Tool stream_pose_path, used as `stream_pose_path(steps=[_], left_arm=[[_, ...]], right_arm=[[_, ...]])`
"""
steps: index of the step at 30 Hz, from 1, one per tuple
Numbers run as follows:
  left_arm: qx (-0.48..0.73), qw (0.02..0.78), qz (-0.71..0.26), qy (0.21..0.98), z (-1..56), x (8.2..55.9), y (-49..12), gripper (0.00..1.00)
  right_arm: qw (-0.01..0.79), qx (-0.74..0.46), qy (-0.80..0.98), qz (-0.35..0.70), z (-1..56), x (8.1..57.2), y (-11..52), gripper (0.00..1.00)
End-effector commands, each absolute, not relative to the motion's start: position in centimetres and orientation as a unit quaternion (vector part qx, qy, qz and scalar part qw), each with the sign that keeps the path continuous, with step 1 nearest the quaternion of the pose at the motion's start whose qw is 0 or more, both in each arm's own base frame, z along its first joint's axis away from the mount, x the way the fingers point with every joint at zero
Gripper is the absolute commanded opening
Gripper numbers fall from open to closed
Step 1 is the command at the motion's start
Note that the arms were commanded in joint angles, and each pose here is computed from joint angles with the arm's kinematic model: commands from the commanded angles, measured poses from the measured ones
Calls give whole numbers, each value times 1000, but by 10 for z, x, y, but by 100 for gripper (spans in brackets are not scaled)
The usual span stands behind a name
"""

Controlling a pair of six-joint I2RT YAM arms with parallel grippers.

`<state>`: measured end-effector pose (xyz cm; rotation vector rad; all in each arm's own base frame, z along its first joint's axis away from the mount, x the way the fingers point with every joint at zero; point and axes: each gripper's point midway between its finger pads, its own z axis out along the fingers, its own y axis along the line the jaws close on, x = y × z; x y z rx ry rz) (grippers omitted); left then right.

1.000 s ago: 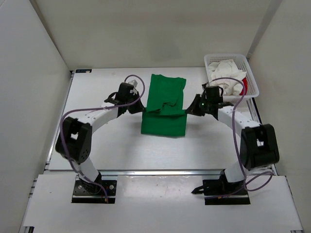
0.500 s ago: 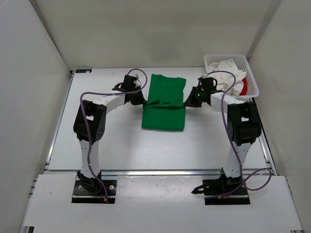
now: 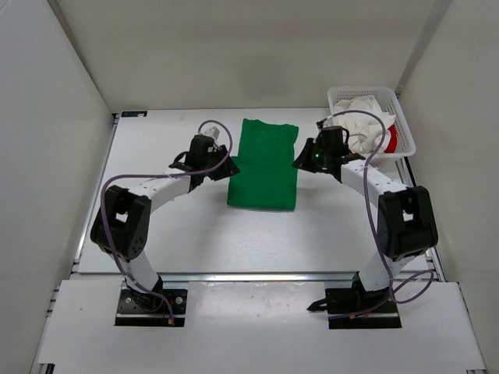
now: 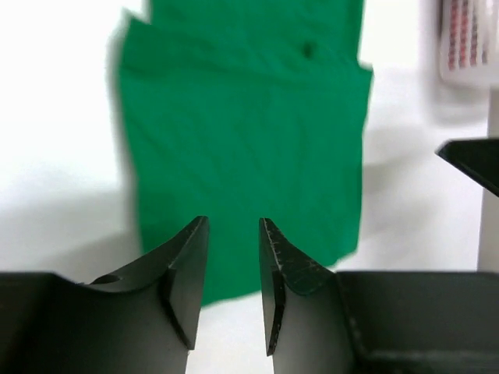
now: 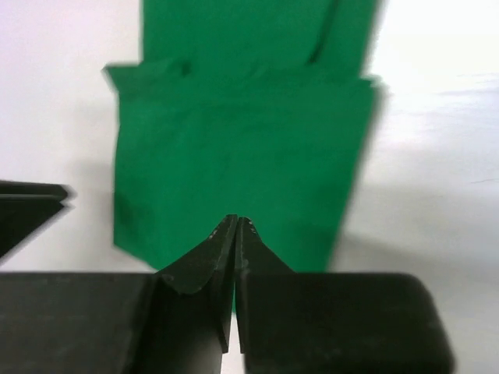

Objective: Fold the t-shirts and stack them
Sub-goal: Grab one side of the 2/3 rectangular tshirt with both arms

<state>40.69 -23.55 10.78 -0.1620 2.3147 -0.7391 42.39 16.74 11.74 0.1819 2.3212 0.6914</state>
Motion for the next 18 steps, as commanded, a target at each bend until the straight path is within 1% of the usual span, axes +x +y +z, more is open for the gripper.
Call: stream_pose_path(steps=[1, 3, 4, 5, 6, 7, 9, 10, 11, 12, 14, 15, 18], left_arm=[[-47, 324, -317, 890, 90, 379, -262, 42], [-47, 290, -326, 898, 66, 358, -262, 39], [-47, 282, -325, 902, 59, 351, -262, 39], [-51, 279, -319, 904, 53, 344, -257, 39], [-46, 278, -316, 906, 49, 335, -253, 38], [-49, 288, -322, 901, 56, 332, -253, 38], [-58, 295, -322, 898, 55, 317, -245, 40], [-59, 302, -323, 895, 57, 312, -244, 42], [-60, 308, -314, 896, 56, 310, -240, 42], [-64, 310, -314, 895, 58, 306, -238, 42], [-74, 325, -316, 888, 64, 303, -232, 44], [-86, 321, -315, 889, 59, 302, -226, 45], [-100, 321, -309, 890, 53, 297, -215, 47]], right_arm=[[345, 34, 888, 301, 119, 403, 204, 0], [327, 21, 898, 295, 99, 372, 212, 0], [323, 23, 901, 287, 86, 361, 210, 1], [337, 27, 894, 294, 94, 357, 211, 0], [334, 34, 895, 295, 89, 344, 206, 0], [329, 37, 897, 292, 82, 336, 202, 0], [346, 50, 889, 296, 89, 328, 191, 6], [347, 55, 890, 291, 83, 320, 184, 7], [351, 56, 887, 294, 84, 318, 182, 13], [348, 63, 887, 297, 80, 311, 178, 17], [335, 72, 889, 304, 65, 298, 173, 27], [330, 76, 889, 309, 60, 296, 172, 30], [299, 69, 890, 338, 49, 288, 179, 31]])
